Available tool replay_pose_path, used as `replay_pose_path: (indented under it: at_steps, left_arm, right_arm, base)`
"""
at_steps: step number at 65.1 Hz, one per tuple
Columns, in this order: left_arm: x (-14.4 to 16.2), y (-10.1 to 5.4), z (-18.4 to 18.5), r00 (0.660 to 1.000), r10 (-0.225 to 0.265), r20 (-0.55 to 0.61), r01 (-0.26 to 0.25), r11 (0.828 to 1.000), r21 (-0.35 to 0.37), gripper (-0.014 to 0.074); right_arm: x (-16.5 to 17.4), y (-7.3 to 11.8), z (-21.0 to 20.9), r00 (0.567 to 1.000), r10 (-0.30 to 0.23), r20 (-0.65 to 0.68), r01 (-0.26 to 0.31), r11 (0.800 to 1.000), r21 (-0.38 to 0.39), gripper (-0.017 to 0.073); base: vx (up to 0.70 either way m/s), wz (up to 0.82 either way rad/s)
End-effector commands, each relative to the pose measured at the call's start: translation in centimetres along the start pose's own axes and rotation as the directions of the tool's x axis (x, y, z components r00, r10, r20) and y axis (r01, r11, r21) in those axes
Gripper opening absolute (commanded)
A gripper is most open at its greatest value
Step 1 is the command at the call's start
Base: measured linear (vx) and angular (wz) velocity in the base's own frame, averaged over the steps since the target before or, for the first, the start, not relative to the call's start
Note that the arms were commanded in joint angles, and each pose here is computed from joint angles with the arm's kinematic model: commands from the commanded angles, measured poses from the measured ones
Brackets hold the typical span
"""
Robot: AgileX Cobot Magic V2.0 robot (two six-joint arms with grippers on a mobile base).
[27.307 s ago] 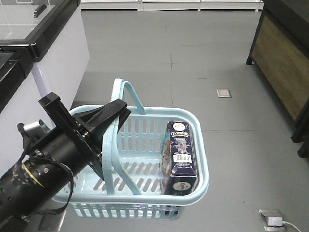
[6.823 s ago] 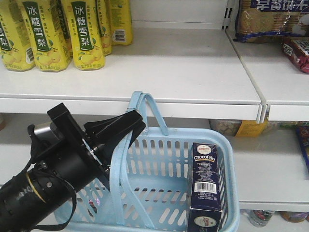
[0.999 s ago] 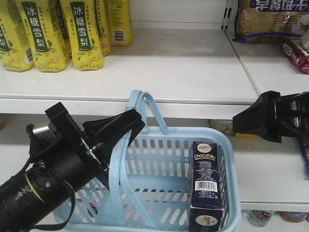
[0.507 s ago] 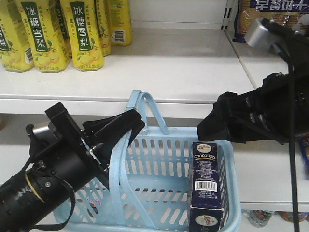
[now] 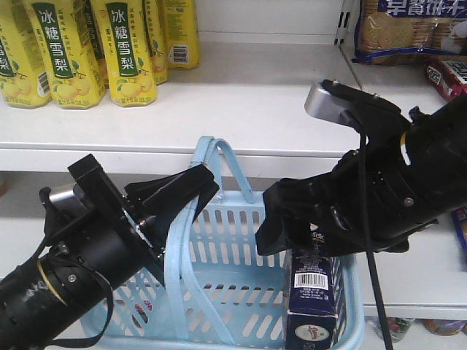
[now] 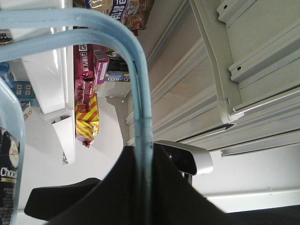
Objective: Left arm holds basket, right arm returns cookies
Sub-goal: 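Reach the right gripper into the basket and grasp the Chocofello box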
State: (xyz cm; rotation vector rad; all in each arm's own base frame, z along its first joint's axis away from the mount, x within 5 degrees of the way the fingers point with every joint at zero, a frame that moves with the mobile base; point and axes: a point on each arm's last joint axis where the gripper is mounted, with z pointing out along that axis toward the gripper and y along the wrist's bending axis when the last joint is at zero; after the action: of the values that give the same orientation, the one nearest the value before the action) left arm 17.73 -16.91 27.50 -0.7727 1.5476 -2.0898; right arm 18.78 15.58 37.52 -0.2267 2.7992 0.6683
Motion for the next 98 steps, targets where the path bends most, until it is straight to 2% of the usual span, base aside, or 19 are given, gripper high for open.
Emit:
replay_pose_path:
  at_steps: [1,13,29,37,55,98]
  left_arm:
    - [-0.8,-2.8,0.3,0.996,-0.036,0.077,0.021,0.982,0.189,-0.0003]
    - [-0.8,-2.8,0.3,0.996,-0.036,0.077,0.021,0.982,0.189,-0.0003]
    - [-0.8,-2.8,0.3,0.996,-0.036,0.077,0.021,0.982,0.189,-0.0003]
    - [-0.8,-2.8,0.3,0.996,-0.036,0.077,0.021,0.982,0.189,-0.0003]
    - [-0.8,-2.8,0.3,0.996,-0.036,0.077,0.021,0.982,0.189,-0.0003]
    - [-0.8,-2.8,0.3,0.996,-0.036,0.077,0.021,0.982,0.189,-0.0003]
  right_arm:
    - [0.0,0.6,-1.4,0.998,-0.002,0.062,0.003,1.0,-0.016,0.0571]
    - [0.3,0.1,-1.3,0.999,0.039,0.03,-0.04,0.999,0.036,0.0571]
    - [0.0,-0.4,-1.3,0.994,0.097,0.059,-0.102,0.991,0.09,0.0571]
    - [-0.2,-0.4,-0.8,0.992,0.12,0.047,-0.124,0.987,0.099,0.0571]
    - [0.0,0.7,0.7,0.995,0.097,0.012,-0.098,0.988,0.118,0.0571]
    - [-1.0,0.1,3.2,0.996,0.086,-0.035,-0.076,0.972,0.223,0.0569]
  base:
    - [0.0,0.0]
    - [0.0,0.0]
    - [0.0,0.0]
    - [0.0,0.0]
    - [0.0,0.0]
    - [0.0,0.0]
